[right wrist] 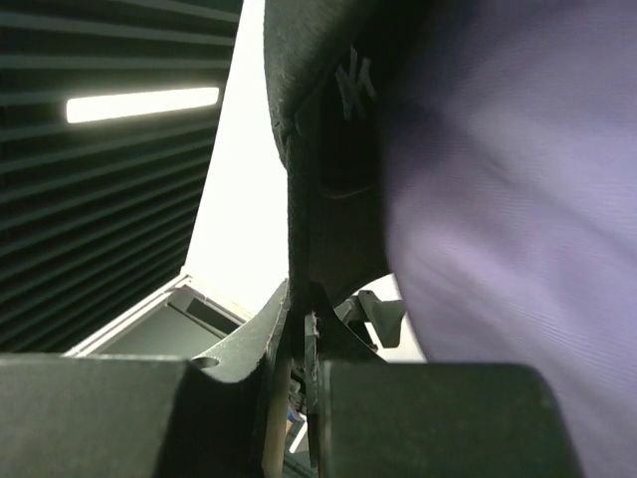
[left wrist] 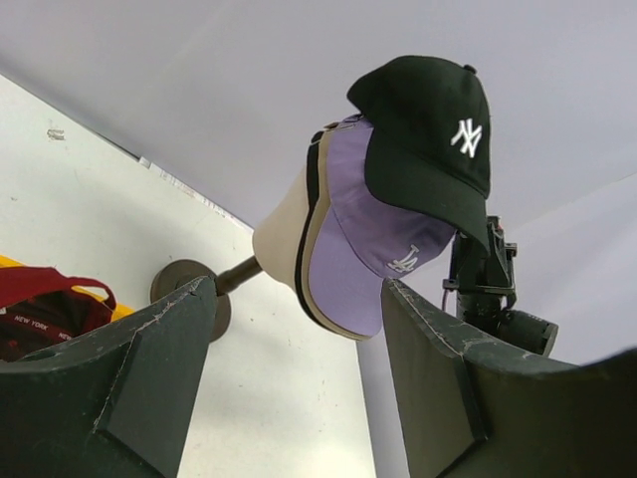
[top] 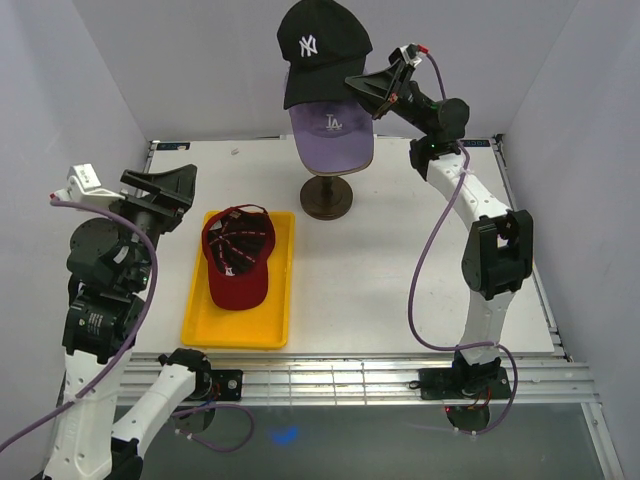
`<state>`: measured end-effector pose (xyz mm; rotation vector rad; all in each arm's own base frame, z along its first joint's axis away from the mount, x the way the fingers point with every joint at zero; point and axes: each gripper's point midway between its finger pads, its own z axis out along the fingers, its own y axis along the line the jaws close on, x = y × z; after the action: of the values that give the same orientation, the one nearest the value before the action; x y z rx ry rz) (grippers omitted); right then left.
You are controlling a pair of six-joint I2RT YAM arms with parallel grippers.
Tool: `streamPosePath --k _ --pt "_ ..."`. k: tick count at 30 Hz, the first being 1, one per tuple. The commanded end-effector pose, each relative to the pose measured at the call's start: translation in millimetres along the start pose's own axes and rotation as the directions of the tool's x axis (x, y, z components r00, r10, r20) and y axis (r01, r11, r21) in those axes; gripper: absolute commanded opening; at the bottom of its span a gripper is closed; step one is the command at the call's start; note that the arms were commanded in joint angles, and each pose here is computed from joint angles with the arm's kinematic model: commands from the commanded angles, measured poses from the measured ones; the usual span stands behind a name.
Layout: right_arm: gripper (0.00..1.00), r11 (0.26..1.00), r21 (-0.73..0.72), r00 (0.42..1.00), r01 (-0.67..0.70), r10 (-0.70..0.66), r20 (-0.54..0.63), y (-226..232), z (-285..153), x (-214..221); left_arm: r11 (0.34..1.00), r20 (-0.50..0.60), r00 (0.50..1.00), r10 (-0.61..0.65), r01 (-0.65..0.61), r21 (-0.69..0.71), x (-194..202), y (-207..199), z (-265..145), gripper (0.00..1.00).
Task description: Stack the hats
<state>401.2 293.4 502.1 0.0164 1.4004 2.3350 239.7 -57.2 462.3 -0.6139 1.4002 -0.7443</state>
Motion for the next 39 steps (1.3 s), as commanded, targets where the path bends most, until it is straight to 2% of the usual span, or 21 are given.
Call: streamPosePath --k 1,5,9,10,12,13,24,28,34,39 --pt "0.08 0.985 -0.173 0.998 -0.015 0.004 -0.062 84 -9 28 1.000 -0.040 0.999 0.009 -0.009 -0.005 11 4 4 0.77" --pt "0.08 0.974 -0.219 0.996 -0.053 0.037 -0.081 86 -15 28 1.000 -0.070 0.997 0.019 -0.019 0.010 19 2 11 0.77" --pt "0.08 0.975 -0.217 0.995 -0.055 0.036 -0.090 86 -17 29 0.996 -0.141 0.989 0.042 -0.030 0.084 37 -12 35 0.80" --pt "0.08 0.973 -0.222 0.995 -0.056 0.035 -0.094 88 -18 30 0.986 -0.165 0.985 0.048 -0.020 0.168 38 -32 37 0.81" --pt "0.08 0.972 -0.228 0.994 -0.056 0.034 -0.101 90 -18 29 0.977 -0.212 0.976 0.054 -0.007 0.214 45 -46 47 0.82" --pt "0.08 0.973 -0.219 0.993 -0.068 0.045 -0.108 85 -18 27 0.970 -0.272 0.960 0.064 0.005 0.245 59 -52 60 0.82" --pt "0.08 0.972 -0.218 0.988 -0.083 0.051 -0.148 86 -20 32 0.895 -0.346 0.938 -0.004 0.157 0.417 71 -106 114 0.87" --pt "0.08 0.974 -0.213 0.985 -0.073 0.037 -0.167 88 -19 35 0.850 -0.311 0.950 -0.029 0.187 0.492 61 -126 126 0.89" --pt "0.08 0.975 -0.211 0.984 -0.070 0.032 -0.177 90 -17 35 0.811 -0.382 0.923 -0.052 0.263 0.523 71 -140 147 0.90" --pt "0.08 0.975 -0.212 0.982 -0.059 0.018 -0.189 96 -15 36 0.811 -0.407 0.912 -0.058 0.281 0.513 80 -137 156 0.90"
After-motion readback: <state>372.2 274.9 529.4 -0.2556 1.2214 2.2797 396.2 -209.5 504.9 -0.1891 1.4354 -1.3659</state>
